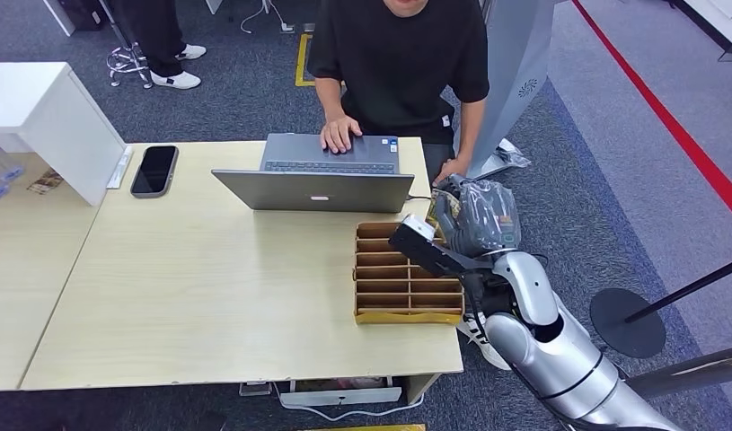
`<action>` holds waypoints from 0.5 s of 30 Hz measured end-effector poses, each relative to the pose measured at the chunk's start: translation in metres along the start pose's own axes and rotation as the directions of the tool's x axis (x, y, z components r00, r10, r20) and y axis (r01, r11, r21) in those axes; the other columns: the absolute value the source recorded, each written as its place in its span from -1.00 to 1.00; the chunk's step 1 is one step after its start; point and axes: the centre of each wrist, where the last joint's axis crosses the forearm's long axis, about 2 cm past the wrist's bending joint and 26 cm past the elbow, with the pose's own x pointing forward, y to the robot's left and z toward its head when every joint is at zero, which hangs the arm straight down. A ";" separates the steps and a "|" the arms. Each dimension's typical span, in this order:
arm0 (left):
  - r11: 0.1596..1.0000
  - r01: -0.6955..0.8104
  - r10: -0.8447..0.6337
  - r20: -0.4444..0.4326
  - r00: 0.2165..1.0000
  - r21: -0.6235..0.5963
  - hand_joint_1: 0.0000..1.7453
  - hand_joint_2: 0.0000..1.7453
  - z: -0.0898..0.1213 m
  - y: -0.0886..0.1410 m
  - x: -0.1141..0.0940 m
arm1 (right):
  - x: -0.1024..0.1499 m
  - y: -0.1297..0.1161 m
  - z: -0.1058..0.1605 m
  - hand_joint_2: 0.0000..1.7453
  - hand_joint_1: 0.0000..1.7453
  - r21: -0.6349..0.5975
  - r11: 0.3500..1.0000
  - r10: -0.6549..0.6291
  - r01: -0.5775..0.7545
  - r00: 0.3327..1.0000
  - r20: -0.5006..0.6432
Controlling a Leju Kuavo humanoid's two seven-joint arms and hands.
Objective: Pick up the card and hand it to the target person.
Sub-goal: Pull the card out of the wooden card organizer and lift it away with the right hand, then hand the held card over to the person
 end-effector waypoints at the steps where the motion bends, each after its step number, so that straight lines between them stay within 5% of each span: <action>1: 1.000 0.002 -0.002 0.000 1.000 -0.001 -1.00 -1.00 0.000 0.000 0.001 | -0.001 -0.003 -0.005 1.00 0.84 -0.001 1.000 -0.003 0.003 1.000 0.000; 15: 0.999 0.029 -0.028 0.018 0.999 -0.016 -1.00 -1.00 -0.003 0.003 0.020 | -0.029 -0.027 -0.075 1.00 0.81 0.007 1.000 0.018 -0.017 0.996 -0.090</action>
